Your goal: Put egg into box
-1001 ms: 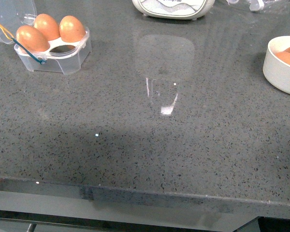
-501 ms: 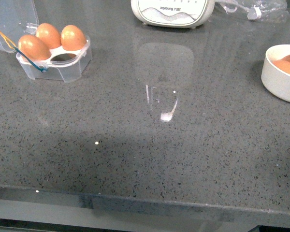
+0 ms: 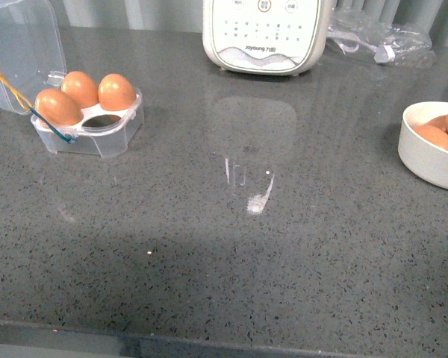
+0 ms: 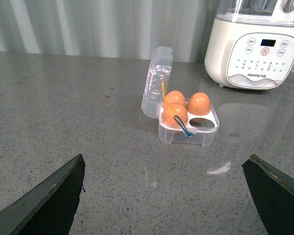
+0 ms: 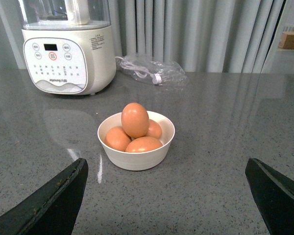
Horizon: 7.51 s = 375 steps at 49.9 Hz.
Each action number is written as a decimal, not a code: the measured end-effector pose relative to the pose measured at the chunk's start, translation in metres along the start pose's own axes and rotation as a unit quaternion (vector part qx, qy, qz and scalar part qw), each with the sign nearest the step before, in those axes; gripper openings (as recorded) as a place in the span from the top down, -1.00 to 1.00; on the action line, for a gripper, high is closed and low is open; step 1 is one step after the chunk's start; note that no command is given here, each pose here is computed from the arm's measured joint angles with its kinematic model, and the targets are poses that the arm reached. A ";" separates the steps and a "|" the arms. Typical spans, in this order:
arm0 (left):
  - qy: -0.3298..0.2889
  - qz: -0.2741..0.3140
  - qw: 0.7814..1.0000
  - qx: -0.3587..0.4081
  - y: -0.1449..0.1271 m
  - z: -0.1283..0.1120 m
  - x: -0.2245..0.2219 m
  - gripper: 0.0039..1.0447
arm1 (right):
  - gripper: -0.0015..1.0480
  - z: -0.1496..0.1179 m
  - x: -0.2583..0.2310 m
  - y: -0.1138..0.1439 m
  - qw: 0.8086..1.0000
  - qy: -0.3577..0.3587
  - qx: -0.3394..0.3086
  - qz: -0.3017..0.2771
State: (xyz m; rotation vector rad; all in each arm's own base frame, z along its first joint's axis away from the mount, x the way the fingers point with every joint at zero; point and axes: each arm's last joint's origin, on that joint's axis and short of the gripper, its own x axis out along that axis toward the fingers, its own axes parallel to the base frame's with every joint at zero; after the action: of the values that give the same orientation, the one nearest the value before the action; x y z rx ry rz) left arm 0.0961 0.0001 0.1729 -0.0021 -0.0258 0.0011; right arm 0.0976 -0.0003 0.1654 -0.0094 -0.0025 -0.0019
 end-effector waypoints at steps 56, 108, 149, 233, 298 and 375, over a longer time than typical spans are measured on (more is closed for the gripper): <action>0.000 0.000 1.000 0.000 0.000 0.000 0.000 -0.87 | -0.86 0.055 0.212 -0.008 0.983 0.164 0.019 0.076; 0.000 -0.001 1.000 0.000 0.000 0.000 0.000 -0.87 | -0.51 -0.003 0.212 -0.003 0.967 0.227 0.017 0.117; 0.000 0.000 1.000 0.000 0.000 0.000 0.000 -0.87 | 0.20 0.064 0.208 0.036 0.979 0.139 -0.034 0.144; 0.000 0.000 1.000 0.000 0.000 0.000 0.000 -0.87 | 0.21 0.038 0.275 0.282 0.823 0.223 -0.109 0.511; 0.000 0.000 1.000 0.000 0.000 0.000 0.000 -0.87 | -0.86 0.090 0.254 0.196 0.908 0.147 -0.106 0.378; 0.000 0.000 1.000 0.000 0.000 0.000 0.000 -0.87 | 0.94 0.010 0.030 0.000 1.000 0.004 -0.001 0.002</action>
State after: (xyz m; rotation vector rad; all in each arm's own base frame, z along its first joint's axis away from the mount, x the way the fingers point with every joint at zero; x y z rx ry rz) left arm 0.0961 0.0000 0.1728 -0.0021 -0.0250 0.0004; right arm 0.1277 0.0001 0.1754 -0.0105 0.0063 0.0012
